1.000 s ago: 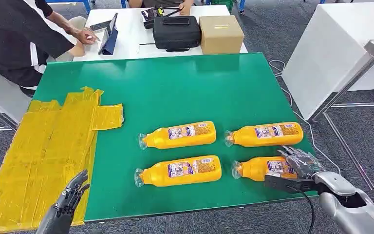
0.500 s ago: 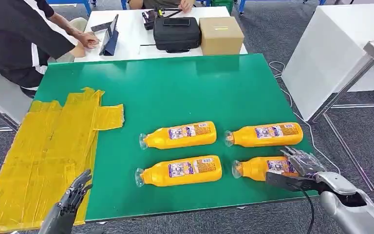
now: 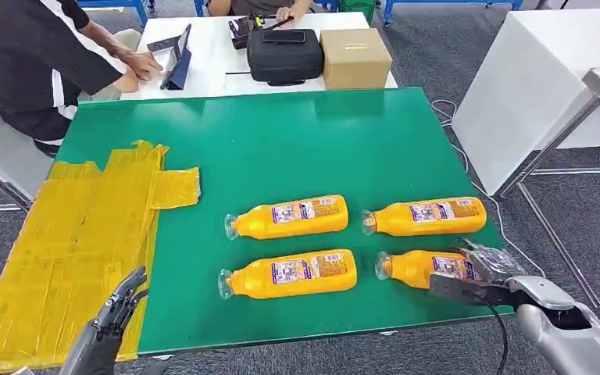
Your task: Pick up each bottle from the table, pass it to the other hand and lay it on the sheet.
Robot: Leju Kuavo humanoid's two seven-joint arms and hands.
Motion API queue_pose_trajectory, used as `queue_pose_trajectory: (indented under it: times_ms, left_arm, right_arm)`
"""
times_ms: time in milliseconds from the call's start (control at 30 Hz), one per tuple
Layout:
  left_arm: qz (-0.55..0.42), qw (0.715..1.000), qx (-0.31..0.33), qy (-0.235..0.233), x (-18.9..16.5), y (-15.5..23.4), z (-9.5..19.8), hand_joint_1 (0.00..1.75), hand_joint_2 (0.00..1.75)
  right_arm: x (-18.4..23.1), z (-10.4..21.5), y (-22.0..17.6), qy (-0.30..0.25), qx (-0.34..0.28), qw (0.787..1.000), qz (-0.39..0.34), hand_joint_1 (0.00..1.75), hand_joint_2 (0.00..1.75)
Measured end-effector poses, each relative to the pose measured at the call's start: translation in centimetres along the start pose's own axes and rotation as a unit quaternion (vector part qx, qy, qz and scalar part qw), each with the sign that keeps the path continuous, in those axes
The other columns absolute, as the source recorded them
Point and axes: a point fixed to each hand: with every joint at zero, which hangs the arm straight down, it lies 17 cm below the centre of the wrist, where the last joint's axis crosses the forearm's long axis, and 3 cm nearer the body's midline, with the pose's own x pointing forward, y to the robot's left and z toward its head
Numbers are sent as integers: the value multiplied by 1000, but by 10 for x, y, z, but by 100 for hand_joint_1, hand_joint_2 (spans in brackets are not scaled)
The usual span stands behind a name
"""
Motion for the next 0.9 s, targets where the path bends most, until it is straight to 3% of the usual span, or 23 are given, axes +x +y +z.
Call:
queue_pose_trajectory:
  times_ms: [33,233,500,900]
  left_arm:
    - [0,1000,0,0,0,0,0,0,175]
    - [-6,1000,4,1,-1,1,1,0,175]
    - [-7,1000,18,9,-5,5,6,0,175]
    - [-3,999,28,20,-8,1,12,0,175]
  right_arm:
    - [0,0,0,0,0,1000,1,150,175]
    - [2,-3,-5,-3,-24,1000,8,175,175]
    - [15,0,-18,-23,-99,995,5,175,175]
    - [105,55,-30,-133,-197,965,-114,175,175]
